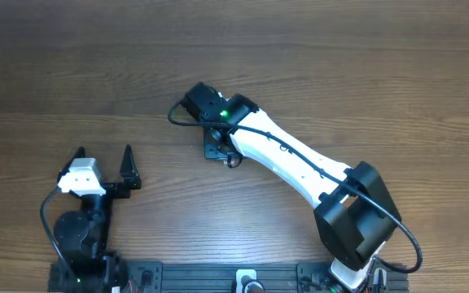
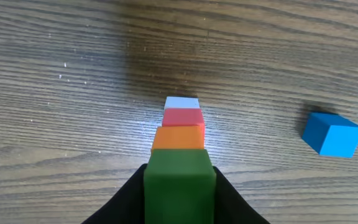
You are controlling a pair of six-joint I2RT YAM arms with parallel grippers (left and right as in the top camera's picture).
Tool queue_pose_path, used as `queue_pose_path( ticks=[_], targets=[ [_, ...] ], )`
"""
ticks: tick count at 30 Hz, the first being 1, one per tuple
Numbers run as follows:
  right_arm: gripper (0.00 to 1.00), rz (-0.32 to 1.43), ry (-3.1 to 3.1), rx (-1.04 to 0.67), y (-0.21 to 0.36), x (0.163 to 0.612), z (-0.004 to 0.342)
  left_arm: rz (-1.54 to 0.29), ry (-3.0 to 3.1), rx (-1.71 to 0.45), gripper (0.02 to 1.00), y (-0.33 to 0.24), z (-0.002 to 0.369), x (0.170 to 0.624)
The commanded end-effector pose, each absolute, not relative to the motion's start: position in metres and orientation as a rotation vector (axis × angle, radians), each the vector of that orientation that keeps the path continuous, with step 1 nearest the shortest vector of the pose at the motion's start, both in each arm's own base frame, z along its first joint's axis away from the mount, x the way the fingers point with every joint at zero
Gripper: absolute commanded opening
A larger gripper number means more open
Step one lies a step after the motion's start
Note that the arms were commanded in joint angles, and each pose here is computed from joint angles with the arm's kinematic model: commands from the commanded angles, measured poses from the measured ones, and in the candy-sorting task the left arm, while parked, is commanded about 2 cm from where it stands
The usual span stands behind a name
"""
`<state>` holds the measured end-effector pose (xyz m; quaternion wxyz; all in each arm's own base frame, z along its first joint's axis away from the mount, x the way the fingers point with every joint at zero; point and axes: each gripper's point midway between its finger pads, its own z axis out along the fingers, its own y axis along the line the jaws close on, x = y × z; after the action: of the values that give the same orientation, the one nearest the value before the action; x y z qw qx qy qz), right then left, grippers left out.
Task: Stack Cubes
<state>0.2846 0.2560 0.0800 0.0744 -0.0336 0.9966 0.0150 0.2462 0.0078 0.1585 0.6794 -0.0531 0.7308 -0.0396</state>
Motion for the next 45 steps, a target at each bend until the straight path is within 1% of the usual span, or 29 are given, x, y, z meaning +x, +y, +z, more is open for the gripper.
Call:
queue_pose_path(
  ticks=[1,9,14,21,22,24,26,27,28,30,34,37,40,41,45],
  targets=[
    [0.272,0.054,2.984,-0.097,0.259,0.291,0.081,-0.09,1.641,-0.107,1.0,0.007,0.157,0.246],
    [0.275,0.054,2.984,-0.097,0.259,0.291,0.081,-0.09,1.641,-0.107,1.0,0.007,0.157,0.246],
    [0.31,0.054,2.985,-0.098,0.259,0.291,0.08,-0.09,1.641,-0.107,1.0,0.007,0.157,0.246],
    [0.332,0.054,2.985,-0.097,0.259,0.29,0.08,-0.09,1.641,-0.107,1.0,0.007,0.157,0.246],
    [0.351,0.054,2.985,-0.097,0.259,0.29,0.08,-0.09,1.641,-0.107,1.0,0.007,0.157,0.246],
    [0.437,0.054,2.985,-0.097,0.259,0.29,0.08,-0.09,1.641,-0.107,1.0,0.007,0.157,0.246],
    [0.562,0.054,2.984,-0.098,0.259,0.291,0.081,-0.09,1.641,-0.107,1.0,0.007,0.157,0.246],
    [0.654,0.054,2.984,-0.098,0.259,0.291,0.08,-0.09,1.641,-0.107,0.996,0.007,0.157,0.246],
    [0.792,0.054,2.984,-0.098,0.259,0.291,0.08,-0.09,1.641,-0.107,1.0,0.007,0.157,0.246],
    [0.993,0.047,2.972,-0.096,0.258,0.293,0.081,-0.09,1.641,-0.107,1.0,0.007,0.157,0.246],
    [0.991,0.046,2.923,-0.102,0.259,0.304,0.086,-0.09,1.64,-0.107,1.0,0.007,0.157,0.246],
    [0.993,0.055,2.892,-0.091,0.254,0.317,0.098,-0.09,1.641,-0.107,1.0,0.007,0.157,0.246],
    [0.993,0.092,2.838,-0.068,0.238,0.336,0.125,-0.09,1.64,-0.107,1.0,0.007,0.157,0.246],
    [0.993,0.105,2.807,-0.049,0.224,0.344,0.14,-0.09,1.641,-0.107,1.0,0.007,0.157,0.246],
    [0.993,0.049,2.836,0.062,0.176,0.344,0.154,-0.09,1.641,-0.107,1.0,0.007,0.157,0.246]
  ],
)
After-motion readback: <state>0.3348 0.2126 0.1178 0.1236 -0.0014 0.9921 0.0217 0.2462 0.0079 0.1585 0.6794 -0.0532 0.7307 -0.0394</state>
